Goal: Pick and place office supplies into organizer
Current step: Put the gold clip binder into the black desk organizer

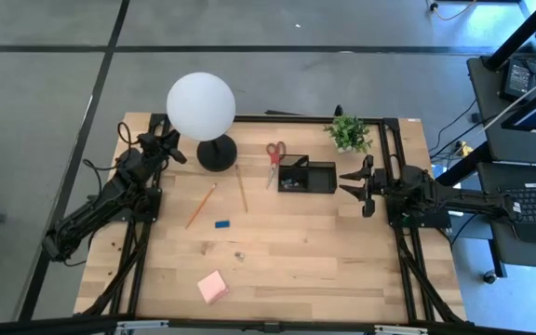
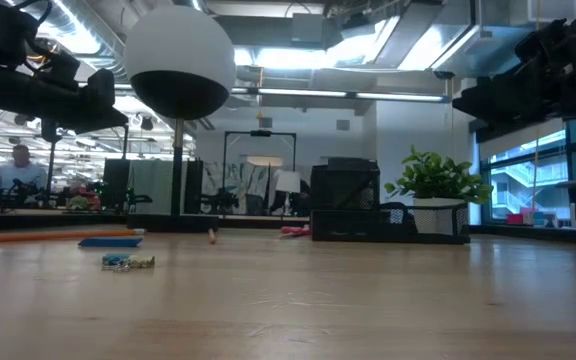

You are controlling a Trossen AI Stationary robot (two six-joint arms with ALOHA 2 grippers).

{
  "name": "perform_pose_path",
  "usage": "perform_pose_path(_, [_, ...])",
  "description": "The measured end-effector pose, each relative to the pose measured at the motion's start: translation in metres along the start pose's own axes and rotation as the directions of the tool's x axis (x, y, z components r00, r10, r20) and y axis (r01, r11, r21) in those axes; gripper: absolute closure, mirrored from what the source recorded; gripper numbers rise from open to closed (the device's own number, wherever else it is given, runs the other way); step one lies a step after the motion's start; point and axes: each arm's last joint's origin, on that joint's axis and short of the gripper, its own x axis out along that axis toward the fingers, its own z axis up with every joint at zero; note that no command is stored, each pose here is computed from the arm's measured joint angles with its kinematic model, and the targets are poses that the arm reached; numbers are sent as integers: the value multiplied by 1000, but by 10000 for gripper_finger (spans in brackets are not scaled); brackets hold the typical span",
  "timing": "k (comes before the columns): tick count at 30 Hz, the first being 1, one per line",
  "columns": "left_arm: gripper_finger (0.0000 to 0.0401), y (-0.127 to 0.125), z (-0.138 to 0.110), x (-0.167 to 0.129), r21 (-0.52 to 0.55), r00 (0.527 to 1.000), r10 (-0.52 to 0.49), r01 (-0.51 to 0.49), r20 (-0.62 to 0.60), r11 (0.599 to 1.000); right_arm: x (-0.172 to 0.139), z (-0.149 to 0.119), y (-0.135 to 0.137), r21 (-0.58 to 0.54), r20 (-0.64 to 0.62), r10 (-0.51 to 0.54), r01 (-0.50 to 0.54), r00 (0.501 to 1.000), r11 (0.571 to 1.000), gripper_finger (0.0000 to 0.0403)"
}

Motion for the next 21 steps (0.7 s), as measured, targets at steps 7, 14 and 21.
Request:
perform_pose_path(7, [366,0,1,0,-24,1000,-4,5,10,1000,0,-2,0,2,-23,0,0,1000,1000,258])
perform_pose_path(14, [337,-1,3,0,-39,999,-13,14,32,999,0,-3,0,3,-35,0,0,999,1000,258])
perform_pose_path(21, [294,-3,1,0,-39,995,-98,98,-4,994,0,-4,0,3,-36,0,0,999,1000,258])
